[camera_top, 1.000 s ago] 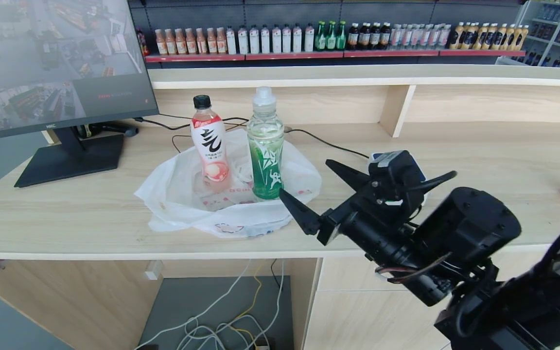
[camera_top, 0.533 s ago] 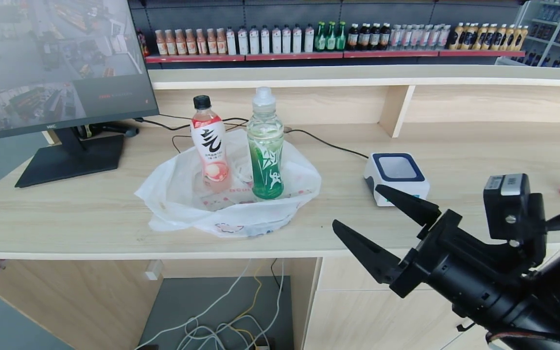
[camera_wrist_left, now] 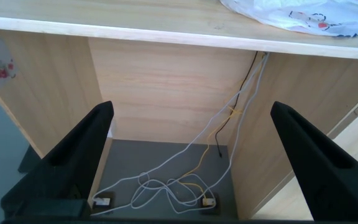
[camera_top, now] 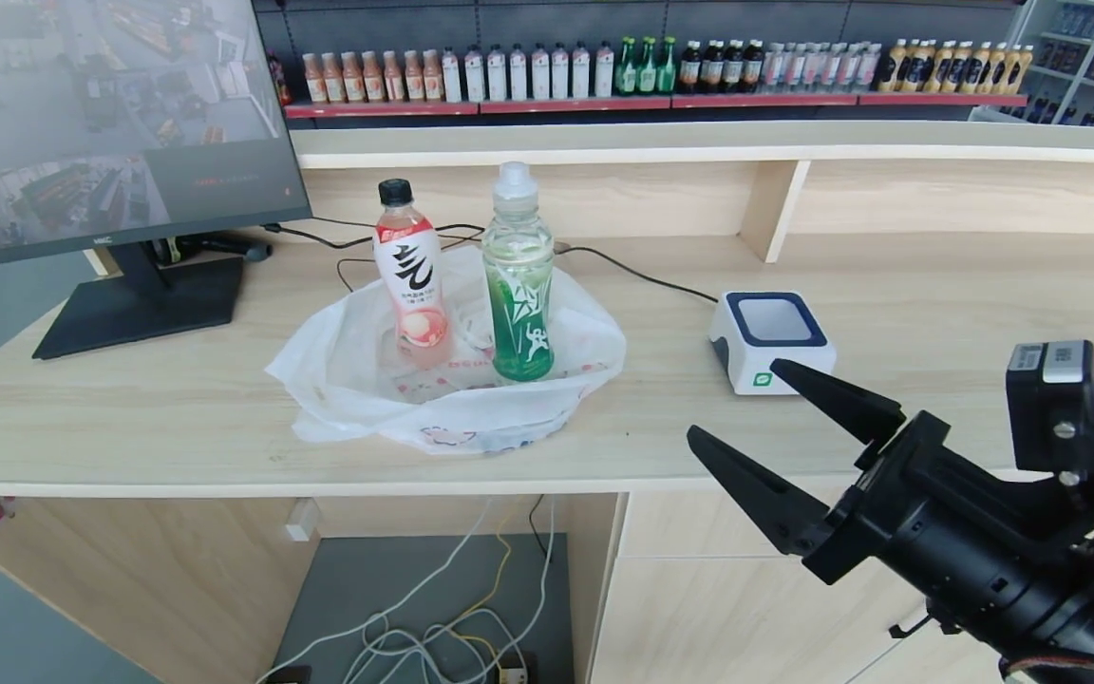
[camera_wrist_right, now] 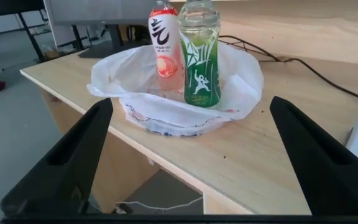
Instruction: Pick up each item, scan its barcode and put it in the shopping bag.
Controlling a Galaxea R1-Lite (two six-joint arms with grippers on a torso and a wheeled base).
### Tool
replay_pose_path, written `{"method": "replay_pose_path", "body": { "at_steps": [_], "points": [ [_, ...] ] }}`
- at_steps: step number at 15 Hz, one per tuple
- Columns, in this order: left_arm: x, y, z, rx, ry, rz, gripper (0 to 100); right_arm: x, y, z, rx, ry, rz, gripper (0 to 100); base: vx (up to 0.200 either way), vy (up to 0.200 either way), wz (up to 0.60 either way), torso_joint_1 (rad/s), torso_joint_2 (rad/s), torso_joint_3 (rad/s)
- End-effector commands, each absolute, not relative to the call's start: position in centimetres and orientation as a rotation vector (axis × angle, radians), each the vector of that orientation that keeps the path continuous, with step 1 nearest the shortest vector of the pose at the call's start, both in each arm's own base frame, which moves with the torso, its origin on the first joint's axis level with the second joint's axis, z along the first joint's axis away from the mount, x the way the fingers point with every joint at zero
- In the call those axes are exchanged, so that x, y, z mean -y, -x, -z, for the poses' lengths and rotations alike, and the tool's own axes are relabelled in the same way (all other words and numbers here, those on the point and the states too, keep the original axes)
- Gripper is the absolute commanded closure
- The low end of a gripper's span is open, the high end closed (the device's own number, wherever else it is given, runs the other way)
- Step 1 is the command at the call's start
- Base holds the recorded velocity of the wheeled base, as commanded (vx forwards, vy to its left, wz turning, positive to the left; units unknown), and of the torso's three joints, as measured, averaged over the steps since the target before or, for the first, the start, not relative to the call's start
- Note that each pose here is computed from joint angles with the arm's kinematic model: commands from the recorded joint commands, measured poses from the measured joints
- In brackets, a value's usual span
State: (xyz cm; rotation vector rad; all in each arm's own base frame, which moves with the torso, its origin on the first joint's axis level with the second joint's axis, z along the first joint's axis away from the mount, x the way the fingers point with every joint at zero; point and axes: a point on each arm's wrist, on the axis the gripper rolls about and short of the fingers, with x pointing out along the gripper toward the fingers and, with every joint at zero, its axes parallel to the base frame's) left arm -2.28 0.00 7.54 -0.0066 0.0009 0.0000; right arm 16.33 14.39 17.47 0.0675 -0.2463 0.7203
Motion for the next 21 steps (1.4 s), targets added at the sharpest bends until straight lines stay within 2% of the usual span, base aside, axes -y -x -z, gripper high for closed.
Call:
{"method": "replay_pose_path", "body": {
  "at_steps": [1,5,21],
  "points": [
    [0.0,2.3,-7.5,0.000,0.006,0.000,0,-14.5,-16.6,-17.1,0.232,-0.061,-0.718,0,0.000,0.000,0.00,0.000,0.00,0.000],
    [0.0,2.3,-7.5,0.000,0.005,0.000,0,-14.5,-16.8,-17.1,0.233,-0.062,-0.712,0,0.000,0.000,0.00,0.000,0.00,0.000],
    [0.0,2.3,-7.5,-0.002,0.014,-0.002,0,-14.6,-18.3,-16.5,0.209,-0.048,-0.676,0,0.000,-0.200,0.00,0.004,0.00,0.002]
  ]
}}
